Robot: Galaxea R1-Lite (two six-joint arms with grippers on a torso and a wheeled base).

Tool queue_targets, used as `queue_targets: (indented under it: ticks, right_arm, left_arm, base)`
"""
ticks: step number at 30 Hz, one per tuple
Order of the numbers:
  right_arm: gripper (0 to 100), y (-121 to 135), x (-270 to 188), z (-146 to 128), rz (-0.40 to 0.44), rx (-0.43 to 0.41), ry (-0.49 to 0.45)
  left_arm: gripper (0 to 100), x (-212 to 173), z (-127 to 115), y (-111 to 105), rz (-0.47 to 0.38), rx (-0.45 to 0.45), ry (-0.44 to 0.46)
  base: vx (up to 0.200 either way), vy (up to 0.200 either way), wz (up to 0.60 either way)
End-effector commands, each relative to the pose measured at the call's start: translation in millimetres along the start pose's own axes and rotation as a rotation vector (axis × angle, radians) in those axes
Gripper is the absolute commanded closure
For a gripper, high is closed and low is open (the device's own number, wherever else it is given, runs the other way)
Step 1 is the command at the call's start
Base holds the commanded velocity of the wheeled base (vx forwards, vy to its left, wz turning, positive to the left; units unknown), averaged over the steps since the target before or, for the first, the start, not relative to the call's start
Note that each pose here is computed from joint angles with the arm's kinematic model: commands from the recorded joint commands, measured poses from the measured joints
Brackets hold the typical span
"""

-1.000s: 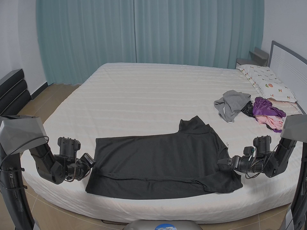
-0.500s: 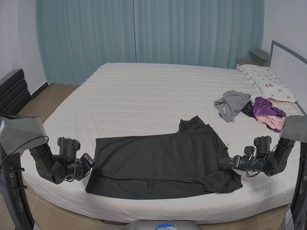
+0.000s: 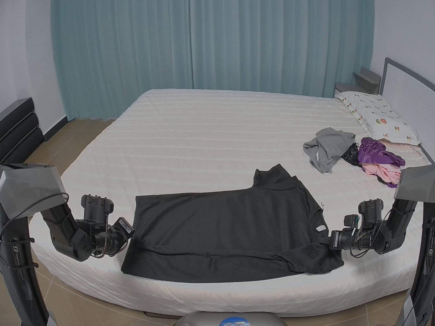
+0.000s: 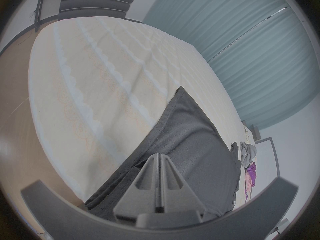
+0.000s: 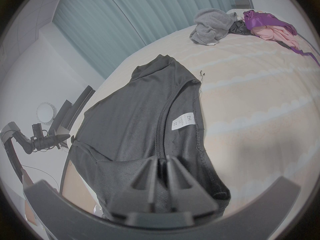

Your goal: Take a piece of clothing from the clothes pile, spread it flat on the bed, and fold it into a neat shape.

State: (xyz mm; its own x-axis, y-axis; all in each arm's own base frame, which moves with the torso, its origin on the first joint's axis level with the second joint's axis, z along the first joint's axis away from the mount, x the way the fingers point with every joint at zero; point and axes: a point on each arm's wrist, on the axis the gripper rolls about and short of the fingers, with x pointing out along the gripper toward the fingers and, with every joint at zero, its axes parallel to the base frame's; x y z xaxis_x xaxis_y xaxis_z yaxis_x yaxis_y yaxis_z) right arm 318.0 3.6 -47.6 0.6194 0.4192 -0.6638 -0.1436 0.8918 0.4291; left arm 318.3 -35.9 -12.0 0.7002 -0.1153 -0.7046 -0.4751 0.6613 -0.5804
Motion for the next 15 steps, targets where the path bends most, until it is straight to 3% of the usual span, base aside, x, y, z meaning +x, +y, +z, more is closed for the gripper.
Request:
queue_targets:
  ticks: [1, 12, 13, 15]
  right_arm:
    - [100, -1.9, -0.7, -1.4, -0.006, 0.005, 0.003]
    - [100, -5.3, -10.8, 5.6, -0.006, 0.072, -0.036]
    - [100, -5.5, -10.6, 4.9, -0.006, 0.078, -0.033]
    - [100, -5.2, -10.1, 4.4, -0.004, 0.08, -0.031]
  left_arm:
    - [100, -1.3, -0.3, 0.0, 0.001, 0.0, -0.002]
    - [100, -4.4, -1.0, -0.3, -0.003, 0.012, 0.004]
    - [0, -4.7, -0.9, -0.6, -0.005, 0.014, 0.004]
    - [0, -5.4, -0.5, -1.2, -0.01, 0.015, 0.005]
  base:
    - [0.0, 0.0, 0.0]
    - [0.0, 0.0, 0.0]
    - [0.0, 0.0, 0.0]
    - [0.0, 0.0, 0.0]
